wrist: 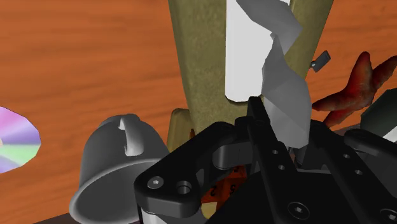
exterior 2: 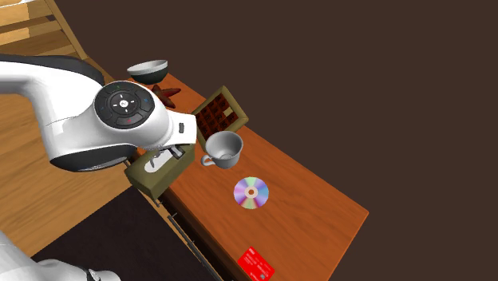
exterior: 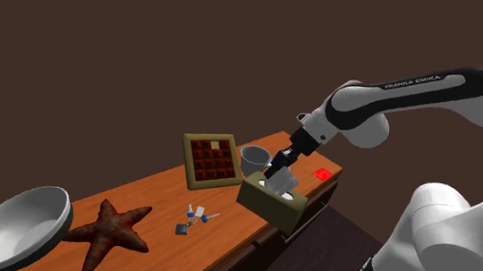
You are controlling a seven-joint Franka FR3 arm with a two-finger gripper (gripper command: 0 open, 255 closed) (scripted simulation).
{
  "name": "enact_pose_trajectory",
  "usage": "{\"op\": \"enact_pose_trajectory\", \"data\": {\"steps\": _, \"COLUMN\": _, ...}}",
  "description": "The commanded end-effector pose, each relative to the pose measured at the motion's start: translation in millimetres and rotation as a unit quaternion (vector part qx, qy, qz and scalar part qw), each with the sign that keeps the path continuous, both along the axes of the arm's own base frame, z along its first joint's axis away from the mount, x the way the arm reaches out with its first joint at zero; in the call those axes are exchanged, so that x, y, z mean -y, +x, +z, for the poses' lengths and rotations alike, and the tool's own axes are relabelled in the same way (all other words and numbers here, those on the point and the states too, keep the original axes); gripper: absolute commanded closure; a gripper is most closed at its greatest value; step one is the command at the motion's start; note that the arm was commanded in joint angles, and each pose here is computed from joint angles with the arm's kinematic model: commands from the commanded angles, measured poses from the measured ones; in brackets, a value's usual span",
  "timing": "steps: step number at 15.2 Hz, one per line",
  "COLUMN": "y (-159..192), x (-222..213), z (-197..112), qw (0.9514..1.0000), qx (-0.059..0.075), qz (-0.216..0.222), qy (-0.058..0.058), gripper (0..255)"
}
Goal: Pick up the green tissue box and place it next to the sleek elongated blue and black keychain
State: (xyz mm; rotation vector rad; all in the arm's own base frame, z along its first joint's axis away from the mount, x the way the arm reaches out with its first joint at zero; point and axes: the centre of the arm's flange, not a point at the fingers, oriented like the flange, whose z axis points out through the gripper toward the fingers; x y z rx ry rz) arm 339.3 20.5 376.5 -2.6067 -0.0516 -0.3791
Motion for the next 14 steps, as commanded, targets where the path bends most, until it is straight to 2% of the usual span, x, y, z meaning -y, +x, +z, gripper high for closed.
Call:
{"op": "enact_pose_trajectory", "data": {"steps": 1, "y": -0.9, "x": 0.3, "z": 10.6, "qw": 1.0000, "qx": 0.000, "qz": 0.000, "qy": 0.000, "gripper": 255}}
{"op": "enact_pose_trajectory", "data": {"steps": 14, "y": -0.9, "x": 0.3, "z": 79.3, "qw": 1.0000, "qx": 0.000, "qz": 0.000, "qy": 0.000, "gripper": 255}}
